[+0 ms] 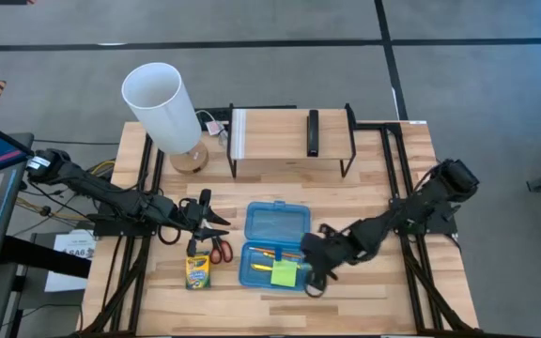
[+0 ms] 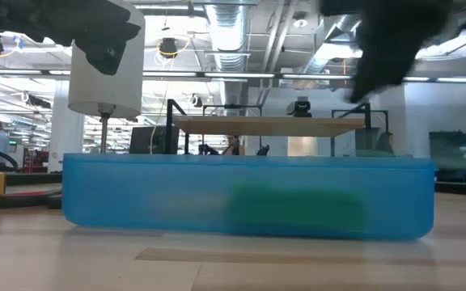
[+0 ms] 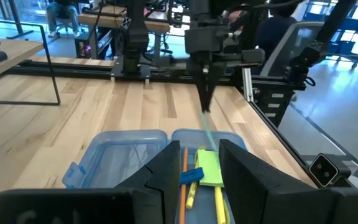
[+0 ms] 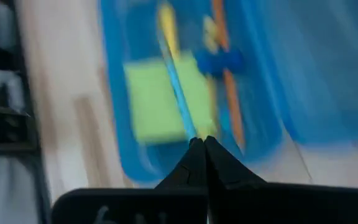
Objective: Pack school essentials
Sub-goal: Put the blue pencil into the blue supply box, then put the yellow crayon box into the blue supply box
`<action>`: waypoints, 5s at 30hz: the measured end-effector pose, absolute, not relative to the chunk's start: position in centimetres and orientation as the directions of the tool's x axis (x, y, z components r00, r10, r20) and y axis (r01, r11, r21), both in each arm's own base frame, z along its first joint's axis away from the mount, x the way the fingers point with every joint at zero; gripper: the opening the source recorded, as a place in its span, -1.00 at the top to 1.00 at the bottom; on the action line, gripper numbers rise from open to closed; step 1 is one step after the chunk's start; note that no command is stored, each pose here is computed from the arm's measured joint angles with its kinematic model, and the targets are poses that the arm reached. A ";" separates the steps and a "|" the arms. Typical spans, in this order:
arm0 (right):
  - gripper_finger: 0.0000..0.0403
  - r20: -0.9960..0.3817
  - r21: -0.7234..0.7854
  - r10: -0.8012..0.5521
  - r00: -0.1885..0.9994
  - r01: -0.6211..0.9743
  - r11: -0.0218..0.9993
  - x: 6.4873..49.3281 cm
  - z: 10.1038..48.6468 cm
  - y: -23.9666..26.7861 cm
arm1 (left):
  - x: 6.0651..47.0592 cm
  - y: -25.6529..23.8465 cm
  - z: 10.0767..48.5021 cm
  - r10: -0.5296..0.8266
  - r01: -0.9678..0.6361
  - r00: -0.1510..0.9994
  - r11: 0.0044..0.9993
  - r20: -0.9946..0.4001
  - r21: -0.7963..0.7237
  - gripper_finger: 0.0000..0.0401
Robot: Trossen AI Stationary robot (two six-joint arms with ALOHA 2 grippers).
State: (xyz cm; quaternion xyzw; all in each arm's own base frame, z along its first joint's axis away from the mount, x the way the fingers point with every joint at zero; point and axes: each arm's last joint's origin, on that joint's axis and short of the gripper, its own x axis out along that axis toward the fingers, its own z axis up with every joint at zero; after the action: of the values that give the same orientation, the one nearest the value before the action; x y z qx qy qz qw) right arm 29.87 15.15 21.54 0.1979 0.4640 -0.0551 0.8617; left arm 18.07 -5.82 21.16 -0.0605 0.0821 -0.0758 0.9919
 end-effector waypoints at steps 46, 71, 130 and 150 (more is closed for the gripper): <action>0.89 -0.439 0.172 0.066 0.896 0.011 0.985 27.9 24.2 12.8 | 17.2 -6.8 22.0 -0.165 0.011 0.803 0.965 -0.573 -0.263 0.51; 0.84 -0.432 0.058 0.142 0.891 -0.129 0.990 34.6 23.9 11.4 | 12.2 -14.6 18.5 -0.158 -0.138 0.676 0.932 -0.719 -0.335 0.49; 0.67 -0.745 0.017 0.159 0.648 -0.220 0.975 54.4 14.3 12.6 | 13.3 -16.5 12.2 -0.006 -0.211 0.508 0.969 -0.861 -0.131 0.49; 0.67 -0.782 0.041 0.140 0.608 -0.174 0.984 54.4 12.6 11.8 | 13.8 -16.1 12.4 0.069 -0.176 0.576 0.984 -0.815 -0.040 0.49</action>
State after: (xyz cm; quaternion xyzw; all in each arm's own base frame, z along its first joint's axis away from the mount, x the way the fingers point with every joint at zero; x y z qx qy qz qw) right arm 54.43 11.82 12.62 -0.0192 0.4340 0.0875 0.8964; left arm 13.81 -16.11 12.44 -0.0583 0.4553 0.0691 0.8857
